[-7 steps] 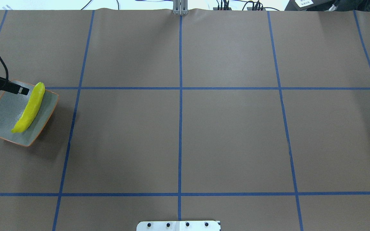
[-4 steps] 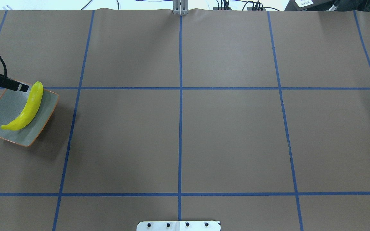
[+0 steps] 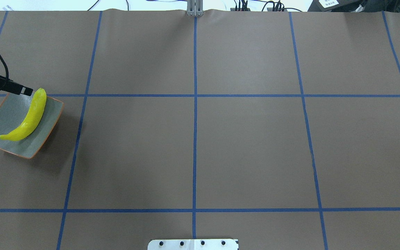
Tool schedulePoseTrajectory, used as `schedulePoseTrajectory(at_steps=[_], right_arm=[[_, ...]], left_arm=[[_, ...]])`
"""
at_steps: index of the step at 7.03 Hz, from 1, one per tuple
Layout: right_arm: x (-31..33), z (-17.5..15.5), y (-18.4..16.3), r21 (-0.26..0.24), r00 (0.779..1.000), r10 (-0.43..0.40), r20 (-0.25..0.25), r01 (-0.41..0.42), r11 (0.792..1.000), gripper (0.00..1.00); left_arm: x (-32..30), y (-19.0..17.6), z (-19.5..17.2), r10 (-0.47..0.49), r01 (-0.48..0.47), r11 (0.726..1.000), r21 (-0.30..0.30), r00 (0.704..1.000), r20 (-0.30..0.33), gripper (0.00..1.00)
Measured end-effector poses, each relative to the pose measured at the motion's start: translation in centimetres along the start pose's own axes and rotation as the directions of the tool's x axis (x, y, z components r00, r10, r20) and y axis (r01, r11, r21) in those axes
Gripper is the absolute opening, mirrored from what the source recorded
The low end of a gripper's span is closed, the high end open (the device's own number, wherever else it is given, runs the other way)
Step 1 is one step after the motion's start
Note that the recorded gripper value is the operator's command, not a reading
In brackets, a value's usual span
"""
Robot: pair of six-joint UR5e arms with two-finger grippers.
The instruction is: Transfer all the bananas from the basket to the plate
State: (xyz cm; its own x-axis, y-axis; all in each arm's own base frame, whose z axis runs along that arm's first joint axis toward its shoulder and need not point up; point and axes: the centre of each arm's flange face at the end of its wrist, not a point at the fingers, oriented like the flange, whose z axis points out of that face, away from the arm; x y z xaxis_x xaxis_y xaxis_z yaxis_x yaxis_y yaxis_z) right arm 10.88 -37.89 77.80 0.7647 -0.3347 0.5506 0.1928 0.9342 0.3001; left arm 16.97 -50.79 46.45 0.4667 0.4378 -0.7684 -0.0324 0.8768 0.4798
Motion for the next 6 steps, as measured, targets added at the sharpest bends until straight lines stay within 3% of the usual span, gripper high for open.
schedulePoseTrajectory(at_steps=[3,6], right_arm=[[-0.5,0.2,2.4,0.014,0.984,0.174,-0.025,-0.174,0.985,0.84],[-0.9,0.6,4.7,0.041,0.980,0.173,-0.097,-0.169,0.985,0.85]], left_arm=[[0.0,0.0,-0.2,0.004,-0.004,1.000,0.006,1.000,0.002,1.00],[0.2,0.0,-0.1,0.008,-0.008,1.000,0.008,1.000,0.001,1.00]])
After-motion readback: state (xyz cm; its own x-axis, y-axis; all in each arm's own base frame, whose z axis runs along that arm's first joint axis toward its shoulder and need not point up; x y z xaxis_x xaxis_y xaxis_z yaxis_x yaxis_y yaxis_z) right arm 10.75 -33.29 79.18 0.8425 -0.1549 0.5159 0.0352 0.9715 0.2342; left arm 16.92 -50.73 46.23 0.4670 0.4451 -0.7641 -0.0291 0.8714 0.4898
